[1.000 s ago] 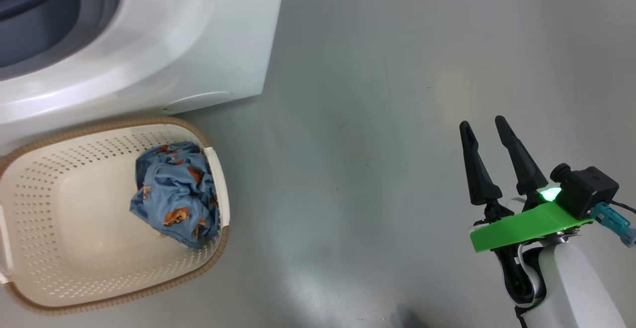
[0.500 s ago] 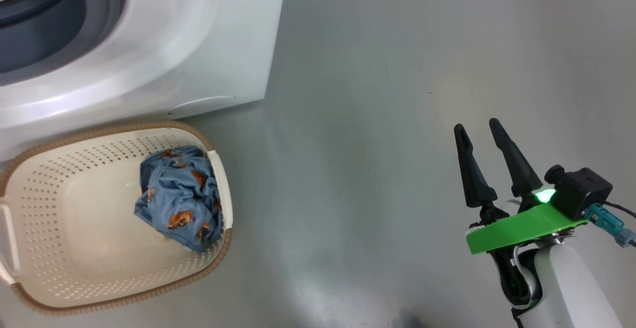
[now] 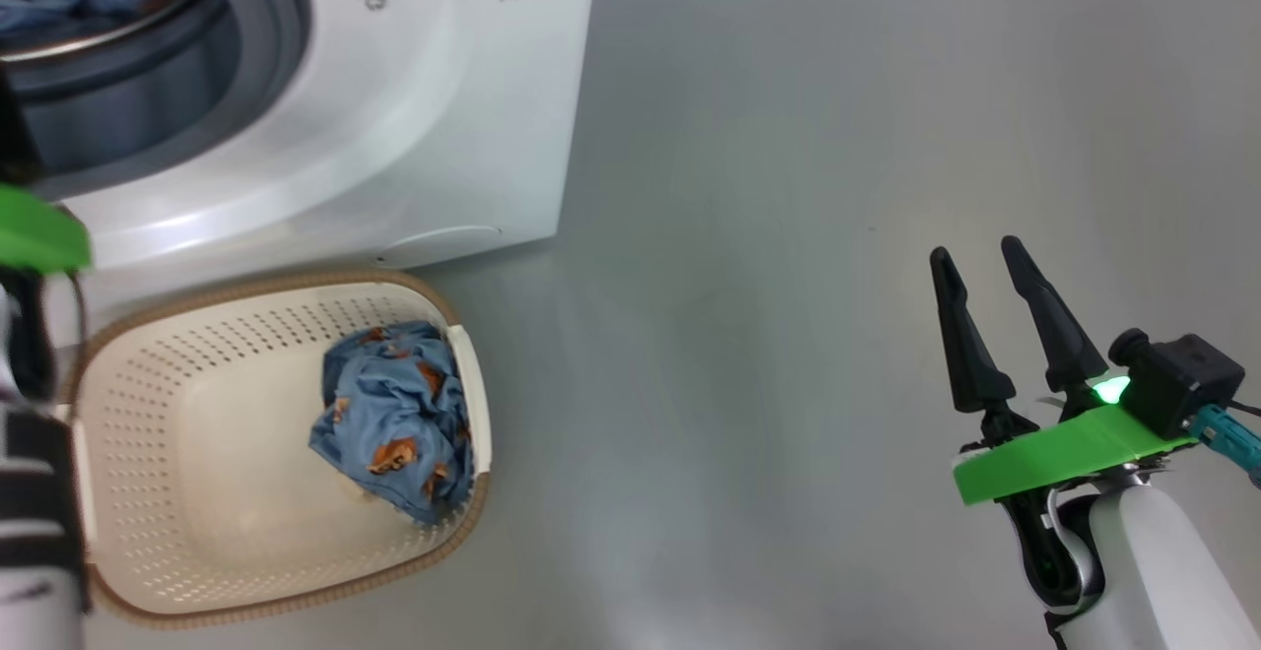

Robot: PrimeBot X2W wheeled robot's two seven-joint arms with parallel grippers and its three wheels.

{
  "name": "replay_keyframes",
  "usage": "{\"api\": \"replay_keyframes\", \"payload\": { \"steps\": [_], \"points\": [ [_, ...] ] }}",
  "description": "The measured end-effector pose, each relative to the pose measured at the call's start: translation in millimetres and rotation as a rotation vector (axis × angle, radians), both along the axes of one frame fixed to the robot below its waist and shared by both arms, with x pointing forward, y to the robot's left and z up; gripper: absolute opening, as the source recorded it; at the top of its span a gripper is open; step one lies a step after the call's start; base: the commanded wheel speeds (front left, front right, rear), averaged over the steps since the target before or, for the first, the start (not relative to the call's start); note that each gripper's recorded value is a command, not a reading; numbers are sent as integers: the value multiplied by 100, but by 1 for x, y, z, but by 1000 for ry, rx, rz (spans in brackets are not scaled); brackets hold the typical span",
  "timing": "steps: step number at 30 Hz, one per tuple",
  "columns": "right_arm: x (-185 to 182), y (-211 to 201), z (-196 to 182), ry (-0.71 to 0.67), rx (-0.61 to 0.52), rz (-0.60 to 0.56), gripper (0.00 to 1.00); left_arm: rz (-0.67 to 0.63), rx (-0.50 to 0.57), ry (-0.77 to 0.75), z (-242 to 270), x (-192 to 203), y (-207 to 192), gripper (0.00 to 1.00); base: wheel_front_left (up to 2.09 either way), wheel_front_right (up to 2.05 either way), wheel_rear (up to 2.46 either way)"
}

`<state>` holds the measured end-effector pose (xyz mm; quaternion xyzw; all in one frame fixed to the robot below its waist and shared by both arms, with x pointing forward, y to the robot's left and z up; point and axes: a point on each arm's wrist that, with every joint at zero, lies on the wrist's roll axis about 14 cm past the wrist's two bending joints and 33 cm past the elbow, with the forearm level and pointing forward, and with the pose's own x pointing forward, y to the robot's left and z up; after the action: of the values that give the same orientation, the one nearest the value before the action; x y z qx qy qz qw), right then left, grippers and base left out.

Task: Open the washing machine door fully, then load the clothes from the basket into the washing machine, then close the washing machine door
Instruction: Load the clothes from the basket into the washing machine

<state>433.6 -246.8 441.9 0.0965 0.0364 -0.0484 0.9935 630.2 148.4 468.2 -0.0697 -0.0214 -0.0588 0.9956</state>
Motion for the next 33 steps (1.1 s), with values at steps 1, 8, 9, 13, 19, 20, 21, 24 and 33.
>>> {"api": "replay_keyframes", "payload": {
  "steps": [1, 8, 9, 13, 19, 20, 21, 24, 33],
  "points": [
    [0, 0, 3, -7, -2, 2, 100, -1, 3, 9, -3, -7, 0, 100, 0, 0, 0],
    [-10, 0, 11, -20, -9, 15, 100, 27, -9, 54, -13, -50, 10, 100, 0, 0, 0],
    [-11, 1, 13, -24, -10, 18, 100, 33, -11, 59, -14, -56, 13, 100, 0, 0, 0],
    [-19, 2, 17, -29, -10, 27, 100, 39, -5, 76, -15, -82, 18, 100, 0, 0, 0],
    [-26, 7, 22, -38, -17, 55, 100, 53, -13, 96, -16, -119, 23, 100, 0, 0, 0],
    [-27, 9, 23, -39, -17, 59, 100, 57, -14, 96, -16, -124, 25, 100, 0, 0, 0],
    [-28, 9, 24, -41, -17, 64, 100, 61, -13, 95, -14, -130, 26, 100, 0, 0, 0],
    [-32, 11, 27, -47, -19, 73, 100, 75, -7, 95, -12, -147, 33, 100, 0, 0, 0],
    [-46, 13, 33, -58, -16, 80, 100, 98, 16, 116, -14, -198, 47, 100, 0, 0, 0]
  ]
}}
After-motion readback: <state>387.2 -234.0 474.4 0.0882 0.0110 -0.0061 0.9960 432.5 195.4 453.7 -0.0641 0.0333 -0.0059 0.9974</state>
